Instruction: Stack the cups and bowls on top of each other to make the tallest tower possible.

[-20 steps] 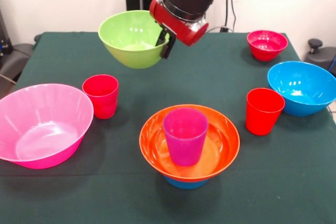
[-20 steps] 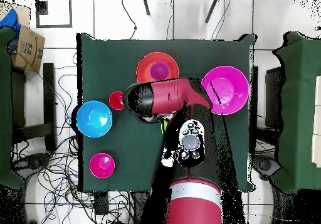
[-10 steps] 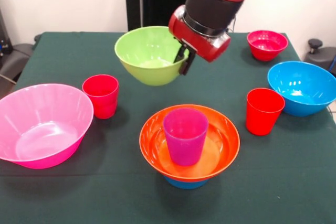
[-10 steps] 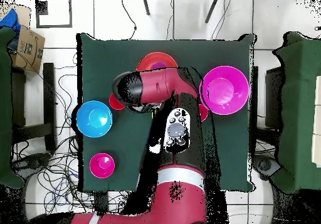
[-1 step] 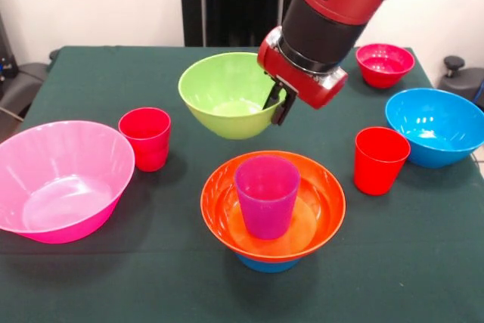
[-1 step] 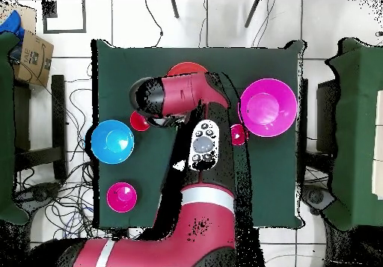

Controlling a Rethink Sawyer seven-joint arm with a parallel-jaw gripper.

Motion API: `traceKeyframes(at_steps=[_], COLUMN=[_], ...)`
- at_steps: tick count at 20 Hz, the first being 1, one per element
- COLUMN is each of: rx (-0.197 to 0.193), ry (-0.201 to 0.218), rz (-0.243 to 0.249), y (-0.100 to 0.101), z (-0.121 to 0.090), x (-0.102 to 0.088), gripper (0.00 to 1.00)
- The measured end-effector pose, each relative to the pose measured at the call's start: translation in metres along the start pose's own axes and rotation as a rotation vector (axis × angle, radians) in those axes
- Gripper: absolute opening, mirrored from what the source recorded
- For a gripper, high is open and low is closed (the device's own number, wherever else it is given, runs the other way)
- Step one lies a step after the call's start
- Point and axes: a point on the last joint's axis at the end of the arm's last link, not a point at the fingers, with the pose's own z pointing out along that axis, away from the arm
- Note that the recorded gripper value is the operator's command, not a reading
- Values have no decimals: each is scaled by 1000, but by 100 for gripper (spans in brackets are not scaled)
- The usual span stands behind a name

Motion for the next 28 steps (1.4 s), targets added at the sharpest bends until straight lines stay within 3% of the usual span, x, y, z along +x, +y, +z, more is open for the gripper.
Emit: traceKeyframes(at_steps=[9, 15, 21, 28], rx=[70, 86, 69, 23], ry=[97, 140, 143, 104], rz=[45, 79, 99, 118], y=[-11, -14, -10, 4], z=[-16, -41, -64, -93], x=[-5, -16, -29, -54], gripper=[0, 0, 0, 0])
